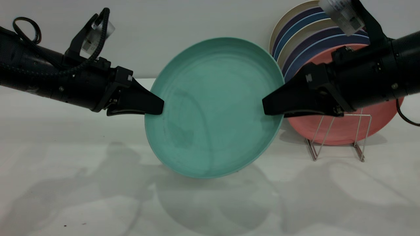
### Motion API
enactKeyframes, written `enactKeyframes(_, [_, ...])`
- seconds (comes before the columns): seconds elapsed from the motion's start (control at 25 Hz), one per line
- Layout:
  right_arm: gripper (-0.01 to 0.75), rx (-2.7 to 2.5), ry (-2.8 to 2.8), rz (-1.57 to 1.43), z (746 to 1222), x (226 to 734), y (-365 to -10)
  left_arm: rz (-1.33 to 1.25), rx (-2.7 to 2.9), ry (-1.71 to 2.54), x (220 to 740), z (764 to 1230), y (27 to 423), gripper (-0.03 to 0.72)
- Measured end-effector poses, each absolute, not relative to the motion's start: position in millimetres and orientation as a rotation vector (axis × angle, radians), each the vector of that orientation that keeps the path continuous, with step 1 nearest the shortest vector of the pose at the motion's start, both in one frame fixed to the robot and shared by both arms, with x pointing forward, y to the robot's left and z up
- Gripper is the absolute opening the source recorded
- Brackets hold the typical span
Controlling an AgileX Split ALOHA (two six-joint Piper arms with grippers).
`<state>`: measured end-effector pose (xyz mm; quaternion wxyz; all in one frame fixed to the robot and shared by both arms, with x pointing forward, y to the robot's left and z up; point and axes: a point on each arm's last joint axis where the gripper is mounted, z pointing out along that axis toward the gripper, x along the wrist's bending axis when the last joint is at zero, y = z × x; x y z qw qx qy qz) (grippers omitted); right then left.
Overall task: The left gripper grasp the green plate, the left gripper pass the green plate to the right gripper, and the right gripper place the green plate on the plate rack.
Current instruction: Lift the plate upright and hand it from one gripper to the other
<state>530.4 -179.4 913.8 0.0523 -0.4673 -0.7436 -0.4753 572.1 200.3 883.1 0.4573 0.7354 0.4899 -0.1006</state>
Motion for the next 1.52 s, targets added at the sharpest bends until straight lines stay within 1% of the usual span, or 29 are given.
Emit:
enactKeyframes(0.12, [0.426, -1.433, -2.256, -1.448, 915, 532, -179, -0.256, 1.805, 1.215, 572, 883, 200, 0.016])
enactKeyframes(0.2, [0.409, -1.44, -2.259, -1.443, 914, 532, -180, -0.263, 1.801, 1.212, 572, 884, 200, 0.016])
enactKeyframes(0.68, [0.236, -1.451, -2.246, -1.44, 915, 532, -180, -0.345, 1.756, 1.193, 569, 888, 196, 0.027])
enactKeyframes(0.84, [0.225, -1.453, -2.243, -1.44, 915, 532, -180, -0.381, 1.741, 1.179, 567, 890, 194, 0.033])
enactKeyframes(1.04, [0.221, -1.449, -2.23, -1.443, 915, 532, -179, -0.486, 1.727, 1.129, 561, 887, 190, 0.042])
enactKeyframes(1.12, [0.187, -1.448, -2.23, -1.442, 915, 532, -179, -0.493, 1.727, 1.126, 561, 887, 190, 0.044])
enactKeyframes(1.2, [0.131, -1.46, -2.216, -1.443, 915, 532, -179, -0.492, 1.726, 1.124, 561, 888, 190, 0.046])
enactKeyframes(1.24, [0.117, -1.466, -2.21, -1.444, 915, 532, -179, -0.491, 1.726, 1.123, 561, 888, 190, 0.045])
enactKeyframes(1.52, [0.117, -1.474, -2.206, -1.443, 915, 533, -179, -0.484, 1.731, 1.119, 561, 888, 190, 0.05])
